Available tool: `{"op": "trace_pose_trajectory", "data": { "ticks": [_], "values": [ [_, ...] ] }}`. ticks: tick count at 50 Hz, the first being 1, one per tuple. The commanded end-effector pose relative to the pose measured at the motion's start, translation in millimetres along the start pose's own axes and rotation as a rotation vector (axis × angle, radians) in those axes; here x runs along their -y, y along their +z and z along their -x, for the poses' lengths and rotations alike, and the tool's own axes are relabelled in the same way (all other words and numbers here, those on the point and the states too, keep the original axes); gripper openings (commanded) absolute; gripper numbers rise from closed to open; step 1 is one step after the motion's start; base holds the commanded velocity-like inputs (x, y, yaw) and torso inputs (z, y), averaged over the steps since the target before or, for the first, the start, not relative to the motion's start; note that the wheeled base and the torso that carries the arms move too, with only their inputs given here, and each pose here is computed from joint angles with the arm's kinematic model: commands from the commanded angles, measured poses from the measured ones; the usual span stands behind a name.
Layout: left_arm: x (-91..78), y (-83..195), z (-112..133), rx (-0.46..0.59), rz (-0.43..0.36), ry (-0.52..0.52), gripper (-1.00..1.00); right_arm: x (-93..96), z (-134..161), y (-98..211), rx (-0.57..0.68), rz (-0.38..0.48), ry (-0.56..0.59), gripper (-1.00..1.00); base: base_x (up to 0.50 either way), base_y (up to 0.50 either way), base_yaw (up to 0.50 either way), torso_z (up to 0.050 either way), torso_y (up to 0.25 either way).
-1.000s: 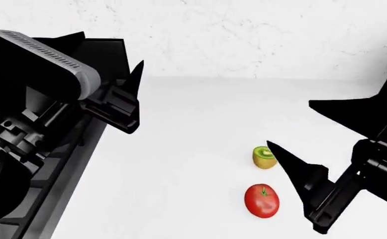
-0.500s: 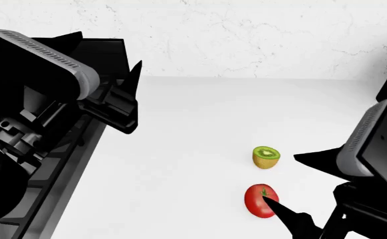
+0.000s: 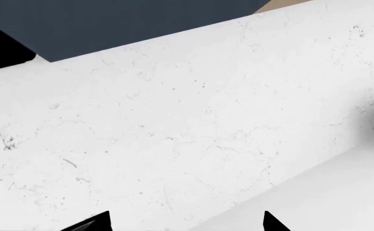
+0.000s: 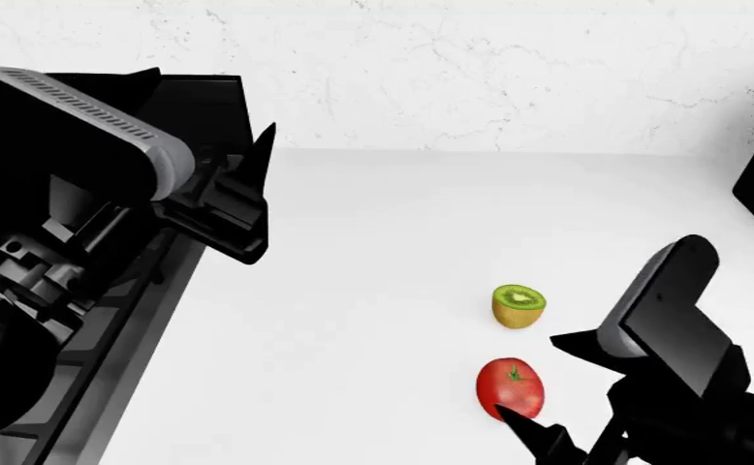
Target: Pick the tomato, kiwi from the counter and place them in the cabinet. Then close the cabinet.
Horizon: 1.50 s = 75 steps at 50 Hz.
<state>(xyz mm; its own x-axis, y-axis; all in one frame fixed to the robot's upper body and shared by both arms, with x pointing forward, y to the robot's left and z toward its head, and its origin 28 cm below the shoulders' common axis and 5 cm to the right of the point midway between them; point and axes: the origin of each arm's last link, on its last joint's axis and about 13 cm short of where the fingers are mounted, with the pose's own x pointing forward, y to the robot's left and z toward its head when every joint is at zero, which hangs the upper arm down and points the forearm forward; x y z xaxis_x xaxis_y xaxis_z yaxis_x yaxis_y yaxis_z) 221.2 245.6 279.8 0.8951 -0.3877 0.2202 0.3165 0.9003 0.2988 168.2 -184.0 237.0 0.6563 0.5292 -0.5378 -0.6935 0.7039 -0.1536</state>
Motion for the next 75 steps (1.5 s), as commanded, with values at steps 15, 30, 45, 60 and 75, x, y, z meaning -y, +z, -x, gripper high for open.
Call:
{"op": "trace_pose_trajectory", "data": {
  "ticks": [15, 30, 45, 60, 75],
  "values": [
    [-0.4, -6.1, -1.3, 0.000, 0.017, 0.004, 1.00, 6.7, -36.6, -23.1, -0.048, -0.070, 0.026, 1.00, 0.00, 0.00, 0.00, 0.000, 0.000],
    [0.0, -5.7, -0.9, -0.001, 0.017, 0.004, 1.00, 5.0, -40.7, -38.4, -0.126, -0.099, 0.037, 1.00, 0.00, 0.00, 0.00, 0.000, 0.000],
    [-1.0, -8.8, -0.3, -0.007, 0.020, 0.009, 1.00, 8.1, -37.0, -26.9, -0.041, -0.082, -0.003, -1.00, 0.00, 0.00, 0.00, 0.000, 0.000],
    [-0.1, -14.2, 2.2, -0.015, 0.022, 0.015, 1.00, 10.5, -12.1, 14.0, 0.210, 0.034, -0.179, -1.00, 0.00, 0.00, 0.00, 0.000, 0.000],
    [1.6, -14.2, 4.1, -0.009, 0.018, 0.006, 1.00, 5.9, -2.1, 68.9, 0.469, 0.128, -0.304, -1.00, 0.00, 0.00, 0.00, 0.000, 0.000]
  ]
}}
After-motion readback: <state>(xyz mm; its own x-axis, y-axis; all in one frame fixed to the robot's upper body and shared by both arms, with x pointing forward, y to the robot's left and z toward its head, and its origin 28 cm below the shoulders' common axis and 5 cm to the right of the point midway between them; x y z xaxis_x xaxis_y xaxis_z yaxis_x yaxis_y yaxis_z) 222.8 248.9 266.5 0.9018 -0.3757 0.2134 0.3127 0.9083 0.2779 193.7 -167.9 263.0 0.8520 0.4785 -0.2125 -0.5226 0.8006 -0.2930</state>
